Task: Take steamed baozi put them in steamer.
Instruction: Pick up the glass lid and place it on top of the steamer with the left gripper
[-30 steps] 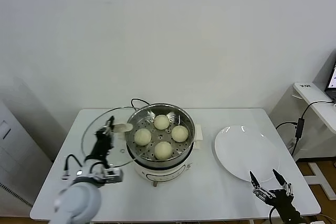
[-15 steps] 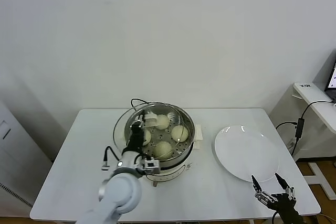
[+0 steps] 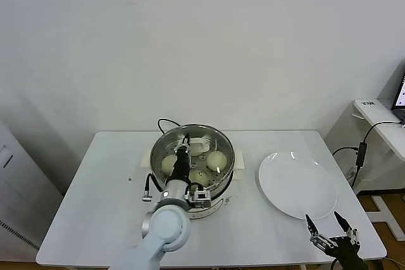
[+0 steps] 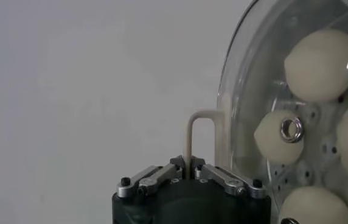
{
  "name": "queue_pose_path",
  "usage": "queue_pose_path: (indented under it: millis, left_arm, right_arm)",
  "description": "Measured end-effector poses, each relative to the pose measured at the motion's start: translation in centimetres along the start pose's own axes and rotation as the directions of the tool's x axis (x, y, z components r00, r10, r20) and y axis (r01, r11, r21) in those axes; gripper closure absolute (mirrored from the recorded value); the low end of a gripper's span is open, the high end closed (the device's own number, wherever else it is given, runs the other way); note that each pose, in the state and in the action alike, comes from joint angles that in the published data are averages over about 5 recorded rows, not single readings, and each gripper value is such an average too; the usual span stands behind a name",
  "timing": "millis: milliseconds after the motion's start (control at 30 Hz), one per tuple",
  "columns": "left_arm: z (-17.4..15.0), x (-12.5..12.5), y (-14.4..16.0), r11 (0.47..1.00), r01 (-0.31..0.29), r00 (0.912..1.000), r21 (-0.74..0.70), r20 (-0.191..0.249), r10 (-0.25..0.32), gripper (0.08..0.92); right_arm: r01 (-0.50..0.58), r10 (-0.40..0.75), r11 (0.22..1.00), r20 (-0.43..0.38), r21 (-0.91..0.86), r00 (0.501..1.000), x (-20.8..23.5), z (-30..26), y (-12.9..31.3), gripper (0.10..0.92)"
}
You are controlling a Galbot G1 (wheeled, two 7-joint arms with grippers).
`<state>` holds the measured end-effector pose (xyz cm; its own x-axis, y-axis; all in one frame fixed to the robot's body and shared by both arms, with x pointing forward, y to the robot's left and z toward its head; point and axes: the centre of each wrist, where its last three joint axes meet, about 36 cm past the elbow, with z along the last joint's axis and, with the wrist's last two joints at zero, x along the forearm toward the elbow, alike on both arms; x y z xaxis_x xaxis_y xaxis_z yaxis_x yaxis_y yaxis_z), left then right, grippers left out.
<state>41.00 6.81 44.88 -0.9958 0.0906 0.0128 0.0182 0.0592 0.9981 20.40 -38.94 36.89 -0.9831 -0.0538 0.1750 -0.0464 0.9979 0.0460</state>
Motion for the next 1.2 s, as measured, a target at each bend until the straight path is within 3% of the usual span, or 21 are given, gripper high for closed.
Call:
queue_pose_path:
  millis: [667, 1200]
  left_arm:
    - [-0.4, -0.8, -1.9, 0.999, -0.009, 0.9997, -0.041, -0.021, 0.008, 0.863]
    - [0.7, 3.1, 0.2, 0.984, -0.072, 0.9971, 0.160, 0.038, 0.067, 0.430]
  right_arm:
    - [0.006, -0.006, 1.000, 0.003, -0.004, 1.000, 0.1, 0.2, 0.1, 0.200]
    - [0.035, -0.035, 0.999, 0.009, -0.005, 0.999, -1.3, 0.4, 0.2, 0.200]
